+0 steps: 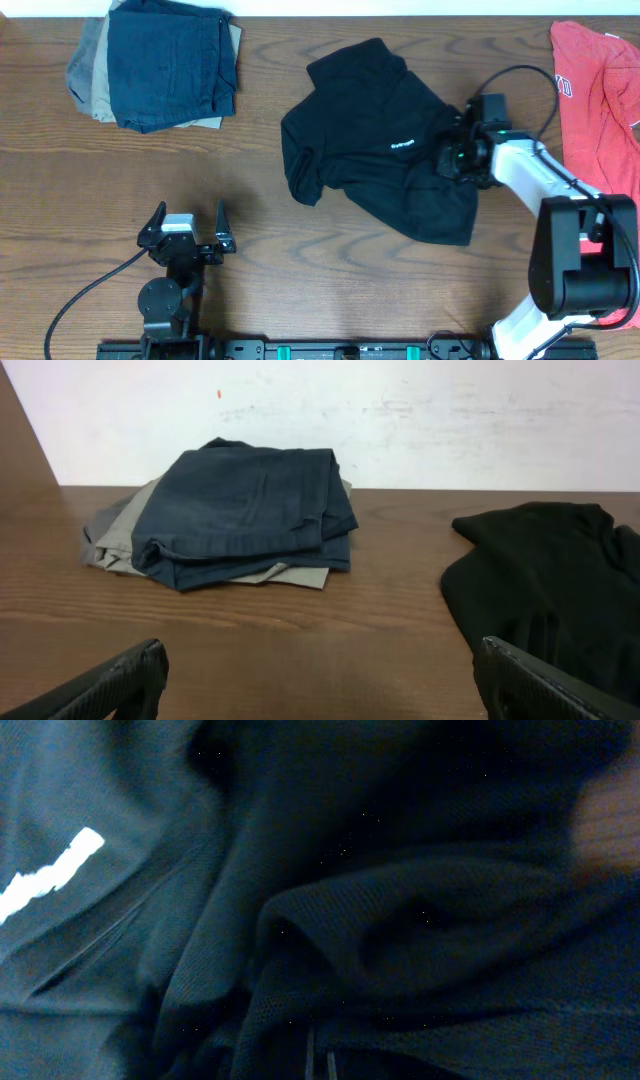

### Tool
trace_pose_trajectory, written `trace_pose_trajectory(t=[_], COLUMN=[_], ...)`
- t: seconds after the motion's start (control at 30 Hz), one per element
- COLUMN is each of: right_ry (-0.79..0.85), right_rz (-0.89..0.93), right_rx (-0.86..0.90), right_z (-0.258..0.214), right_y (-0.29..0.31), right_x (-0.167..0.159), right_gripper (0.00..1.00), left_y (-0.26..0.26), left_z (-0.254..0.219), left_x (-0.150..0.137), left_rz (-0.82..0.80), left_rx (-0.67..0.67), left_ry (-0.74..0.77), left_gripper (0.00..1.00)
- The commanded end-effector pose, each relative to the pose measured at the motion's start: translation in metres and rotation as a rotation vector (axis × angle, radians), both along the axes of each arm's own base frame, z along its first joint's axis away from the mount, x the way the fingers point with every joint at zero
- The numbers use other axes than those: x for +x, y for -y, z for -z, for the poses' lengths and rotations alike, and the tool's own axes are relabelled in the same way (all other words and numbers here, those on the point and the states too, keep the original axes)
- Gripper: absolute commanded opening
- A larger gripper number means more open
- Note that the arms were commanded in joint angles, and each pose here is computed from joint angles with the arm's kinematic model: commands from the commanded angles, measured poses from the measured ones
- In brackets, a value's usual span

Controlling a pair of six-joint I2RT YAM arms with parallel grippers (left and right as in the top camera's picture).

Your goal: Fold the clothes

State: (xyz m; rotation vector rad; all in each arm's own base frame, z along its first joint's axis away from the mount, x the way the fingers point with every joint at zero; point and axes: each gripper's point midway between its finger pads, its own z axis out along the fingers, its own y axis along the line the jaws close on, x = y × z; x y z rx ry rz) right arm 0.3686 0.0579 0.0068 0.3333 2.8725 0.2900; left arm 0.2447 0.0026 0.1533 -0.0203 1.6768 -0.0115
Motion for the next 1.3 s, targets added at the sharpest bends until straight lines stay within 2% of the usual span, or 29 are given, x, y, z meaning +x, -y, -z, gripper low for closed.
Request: trace_pose_trajectory(t=[0.0,0.1,0.17,0.2,0.23,0.33,0.5,0.63,0.73,0.83,0.87,1.0,1.27], right_ry=[-0.020,-0.052,-0.033,-0.019,0.002,0.056,0.052,-0.056,-0.120,-0.160,-0.168,-0.190,-0.249], right_rz=[-0.069,0.043,0.085,0.104,0.124,0.201,0.363,0.479,0.565,0.657,0.674,0.728,0.917], right_rx=[-0.037,-0.088,-0.094,-0.098,-0.102,-0.107,-0.106,-0.120,-0.106,-0.088,-0.085,-0.084,-0.128], right_z=[-0.004,-0.015,-0.031,-0.040,-0.051,-0.081,-0.099,-0.087,-0.070,-0.053,-0.048,-0.034,-0.013], right_y=[-0.012,0.010,0.026,0.034,0.045,0.081,0.137,0.173,0.189,0.201,0.204,0.214,0.240], right_x=[-0.008,-0.009,-0.005,-0.002,0.001,0.003,-0.017,-0.051,-0.074,-0.094,-0.099,-0.116,-0.156], right_gripper=[0.01,0.01,0.04,0.08,0.18,0.99,0.99,0.99,0.83,0.54,0.39,0.03,0.01], left_y=[0.001,0.001,0.001,0.001,0.001,0.001,0.001,0.001,0.001,0.001,0.001,0.001,0.001], left_z=[0.015,0.015,0.015,0.015,0.015,0.015,0.015,0.015,0.015,0.015,0.015,0.015,0.015], left_x=[-0.001,-0.001,-0.001,-0.001,-0.001,-0.001,-0.001,-0.001,-0.001,-0.001,-0.001,-0.001,-0.001], left_rz=[0.008,0.008,0.008,0.008,0.008,0.008,0.008,0.008,0.008,0.008,0.008,0.008,0.008], left_rx=[0.000,0.000,0.000,0.000,0.000,0.000,0.000,0.000,0.000,0.000,0.000,0.000,0.000], left_ry=[-0.042,-0.042,-0.042,-0.042,-0.042,-0.042,-0.042,-0.042,-0.042,-0.042,-0.042,-0.042,-0.042], left_gripper=[0.98,0.98,0.98,0.98,0.98,0.98,0.98,0.98,0.98,0.98,0.98,0.98,0.98])
